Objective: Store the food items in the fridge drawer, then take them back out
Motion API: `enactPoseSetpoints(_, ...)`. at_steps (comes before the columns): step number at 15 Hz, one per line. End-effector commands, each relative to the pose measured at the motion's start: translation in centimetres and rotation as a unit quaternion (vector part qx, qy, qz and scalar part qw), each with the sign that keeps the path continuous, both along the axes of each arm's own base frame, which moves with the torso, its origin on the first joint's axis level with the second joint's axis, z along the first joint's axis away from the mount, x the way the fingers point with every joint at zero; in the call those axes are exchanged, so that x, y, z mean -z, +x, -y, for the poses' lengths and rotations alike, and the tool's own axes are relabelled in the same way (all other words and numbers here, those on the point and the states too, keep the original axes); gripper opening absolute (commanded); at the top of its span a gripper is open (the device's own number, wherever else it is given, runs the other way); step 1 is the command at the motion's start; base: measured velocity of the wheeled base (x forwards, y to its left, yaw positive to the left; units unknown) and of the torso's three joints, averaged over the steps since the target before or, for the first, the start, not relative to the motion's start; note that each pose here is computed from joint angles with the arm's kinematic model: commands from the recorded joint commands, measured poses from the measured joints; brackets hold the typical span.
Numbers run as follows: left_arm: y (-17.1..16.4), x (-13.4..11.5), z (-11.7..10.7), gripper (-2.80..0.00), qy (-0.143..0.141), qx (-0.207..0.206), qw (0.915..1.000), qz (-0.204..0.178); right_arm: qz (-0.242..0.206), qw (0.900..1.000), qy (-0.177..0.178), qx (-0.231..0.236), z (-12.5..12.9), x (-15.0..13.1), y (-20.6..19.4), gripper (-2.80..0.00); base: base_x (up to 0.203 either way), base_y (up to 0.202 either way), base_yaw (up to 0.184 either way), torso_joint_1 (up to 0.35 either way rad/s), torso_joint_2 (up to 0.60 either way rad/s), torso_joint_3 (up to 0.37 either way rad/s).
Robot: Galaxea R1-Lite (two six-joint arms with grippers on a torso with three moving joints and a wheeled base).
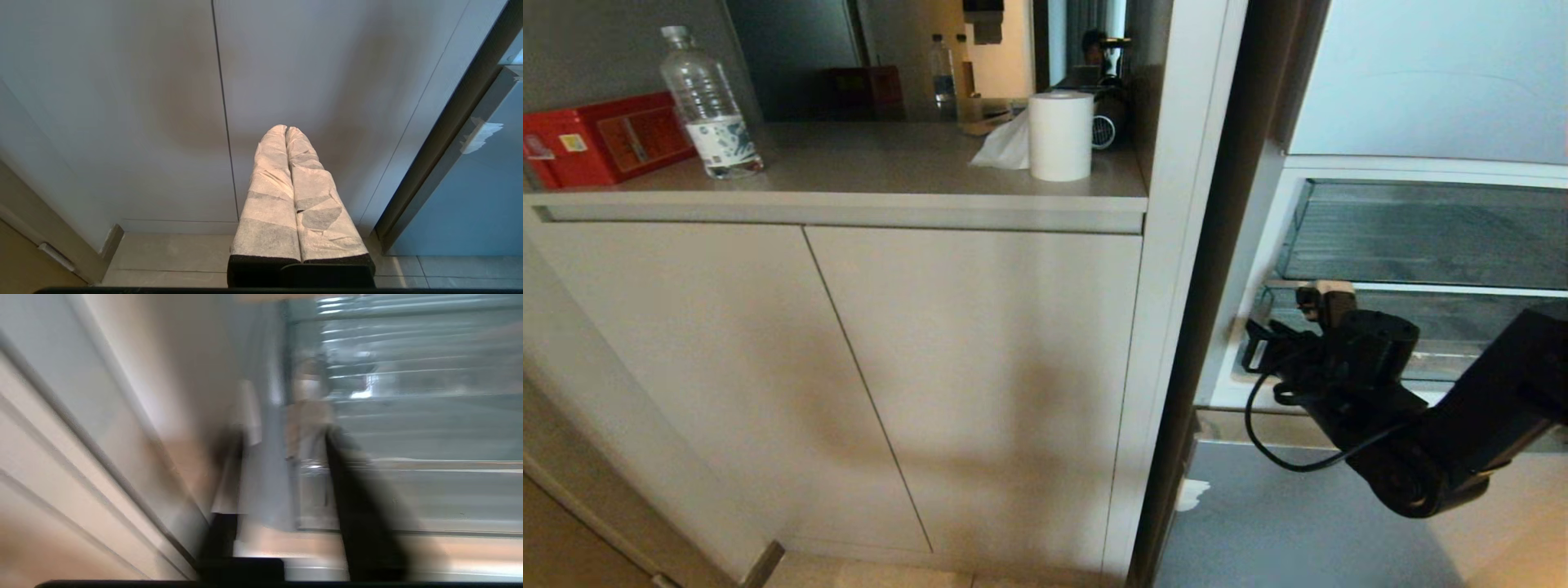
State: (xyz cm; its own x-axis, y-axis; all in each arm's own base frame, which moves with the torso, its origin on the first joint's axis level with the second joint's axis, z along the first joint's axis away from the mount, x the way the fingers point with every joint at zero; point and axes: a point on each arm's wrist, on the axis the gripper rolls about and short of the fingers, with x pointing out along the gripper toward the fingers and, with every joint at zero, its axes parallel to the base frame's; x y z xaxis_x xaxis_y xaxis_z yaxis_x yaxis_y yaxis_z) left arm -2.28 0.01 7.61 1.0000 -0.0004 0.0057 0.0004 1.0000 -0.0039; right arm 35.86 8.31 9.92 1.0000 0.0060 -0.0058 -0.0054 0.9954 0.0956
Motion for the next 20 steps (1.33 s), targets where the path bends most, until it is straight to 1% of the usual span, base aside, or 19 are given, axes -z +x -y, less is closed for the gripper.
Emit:
enactPoseSetpoints(1,0.0,0.0,0.0,-2.8,0.0,0.0,1.0,-0.001,0.003,1.0,0.001,-0.001,-0.1,0.1,0.0,-2.8,0.0,0.0,0.0,0.0,0.0,0.0)
enactPoseSetpoints(7,0.0,0.0,0.0,-2.8,0.0,0.0,1.0,-0.001,0.0,1.0,0.004,-0.002,0.0,-0.3,-0.9,-2.8,0.0,0.0,0.0,0.0,0.0,0.0)
enactPoseSetpoints(10,0.0,0.0,0.0,-2.8,0.0,0.0,1.0,-0.001,-0.007,1.0,0.012,-0.004,0.4,-0.9,-2.8,-2.8,0.0,0.0,0.0,0.0,0.0,0.0)
enactPoseSetpoints(12,0.0,0.0,0.0,-2.8,0.0,0.0,1.0,-0.001,-0.02,1.0,0.015,-0.005,0.9,-1.1,-4.8,-2.8,0.0,0.0,0.0,0.0,0.0,0.0)
enactPoseSetpoints(16,0.0,0.0,0.0,-2.8,0.0,0.0,1.0,-0.001,-0.048,0.999,0.009,-0.006,1.7,-0.9,-8.5,-2.8,0.0,0.0,0.0,0.0,0.0,0.0)
enactPoseSetpoints(18,0.0,0.0,0.0,-2.8,0.0,0.0,1.0,-0.001,-0.053,0.998,0.009,-0.012,1.7,-1.0,-9.6,-2.8,0.0,0.0,0.0,0.0,0.0,0.0)
enactPoseSetpoints(20,0.0,0.0,0.0,-2.8,0.0,0.0,1.0,-0.001,-0.062,0.998,0.006,-0.017,2.0,-1.1,-11.8,-2.8,0.0,0.0,0.0,0.0,0.0,0.0)
